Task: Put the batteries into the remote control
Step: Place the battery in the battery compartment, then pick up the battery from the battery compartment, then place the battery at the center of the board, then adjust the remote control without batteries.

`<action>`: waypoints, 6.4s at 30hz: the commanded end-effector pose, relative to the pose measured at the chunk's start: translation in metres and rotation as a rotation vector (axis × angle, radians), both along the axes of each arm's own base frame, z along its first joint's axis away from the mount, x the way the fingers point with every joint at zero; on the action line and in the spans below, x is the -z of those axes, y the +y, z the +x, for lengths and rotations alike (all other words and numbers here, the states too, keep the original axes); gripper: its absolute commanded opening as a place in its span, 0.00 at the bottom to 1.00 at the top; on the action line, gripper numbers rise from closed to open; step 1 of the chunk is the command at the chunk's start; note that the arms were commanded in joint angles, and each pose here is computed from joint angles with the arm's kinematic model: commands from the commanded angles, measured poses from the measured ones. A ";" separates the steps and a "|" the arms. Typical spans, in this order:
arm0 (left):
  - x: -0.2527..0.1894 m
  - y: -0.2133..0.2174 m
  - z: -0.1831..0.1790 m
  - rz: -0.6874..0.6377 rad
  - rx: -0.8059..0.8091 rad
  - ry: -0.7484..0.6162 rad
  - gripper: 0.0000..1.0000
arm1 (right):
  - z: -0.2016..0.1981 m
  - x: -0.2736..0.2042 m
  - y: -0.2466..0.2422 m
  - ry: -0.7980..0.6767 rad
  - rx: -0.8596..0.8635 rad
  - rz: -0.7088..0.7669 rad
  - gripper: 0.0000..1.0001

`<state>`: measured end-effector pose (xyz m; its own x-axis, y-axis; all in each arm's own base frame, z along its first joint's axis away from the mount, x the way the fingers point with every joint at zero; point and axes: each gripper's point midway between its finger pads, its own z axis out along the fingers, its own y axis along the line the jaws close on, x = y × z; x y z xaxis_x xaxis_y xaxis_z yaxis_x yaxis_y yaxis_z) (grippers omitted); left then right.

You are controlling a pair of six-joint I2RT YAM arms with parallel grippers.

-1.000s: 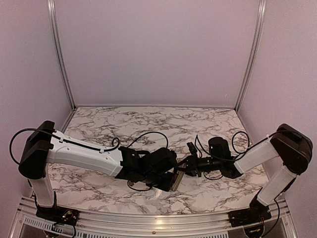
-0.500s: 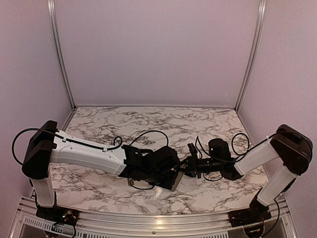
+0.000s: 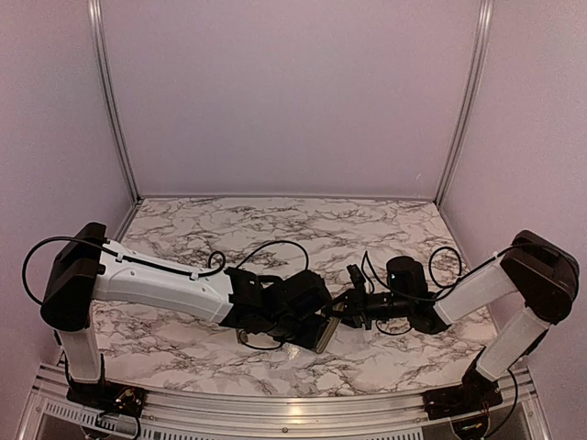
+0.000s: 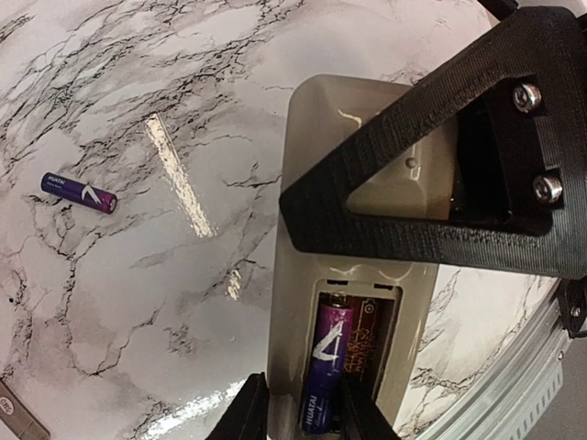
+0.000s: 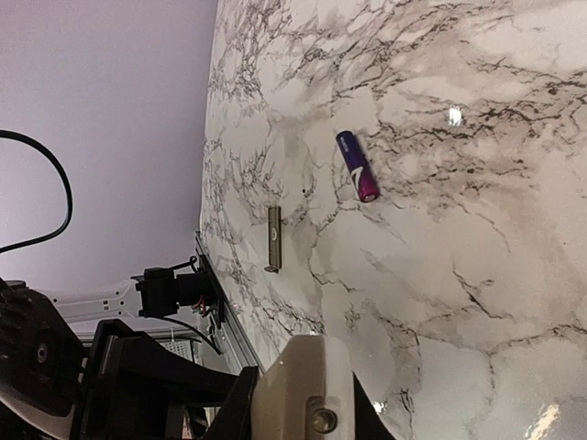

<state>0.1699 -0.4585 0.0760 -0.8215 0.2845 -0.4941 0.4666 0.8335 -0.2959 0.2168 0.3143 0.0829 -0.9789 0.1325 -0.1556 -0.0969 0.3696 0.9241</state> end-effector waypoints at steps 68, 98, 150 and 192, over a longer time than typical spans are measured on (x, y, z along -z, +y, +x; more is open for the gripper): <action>-0.006 -0.001 0.016 -0.050 0.057 -0.047 0.28 | -0.002 -0.013 0.018 -0.045 -0.112 -0.008 0.00; -0.033 0.090 0.056 -0.262 -0.520 0.067 0.00 | 0.018 0.006 -0.013 -0.055 -0.035 -0.073 0.00; -0.009 0.096 0.082 -0.214 -0.574 0.087 0.49 | 0.018 -0.002 -0.025 -0.166 -0.094 -0.126 0.00; -0.101 -0.041 0.007 -1.016 0.206 0.132 0.19 | 0.015 -0.125 -0.010 -0.413 -0.188 0.188 0.14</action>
<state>0.1688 -0.4950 0.1465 -0.8322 0.0498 -0.5522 0.5476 0.2299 -0.8045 0.2297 0.2984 0.1850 -0.8743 -0.0160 -0.4852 -0.4776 0.2074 0.8538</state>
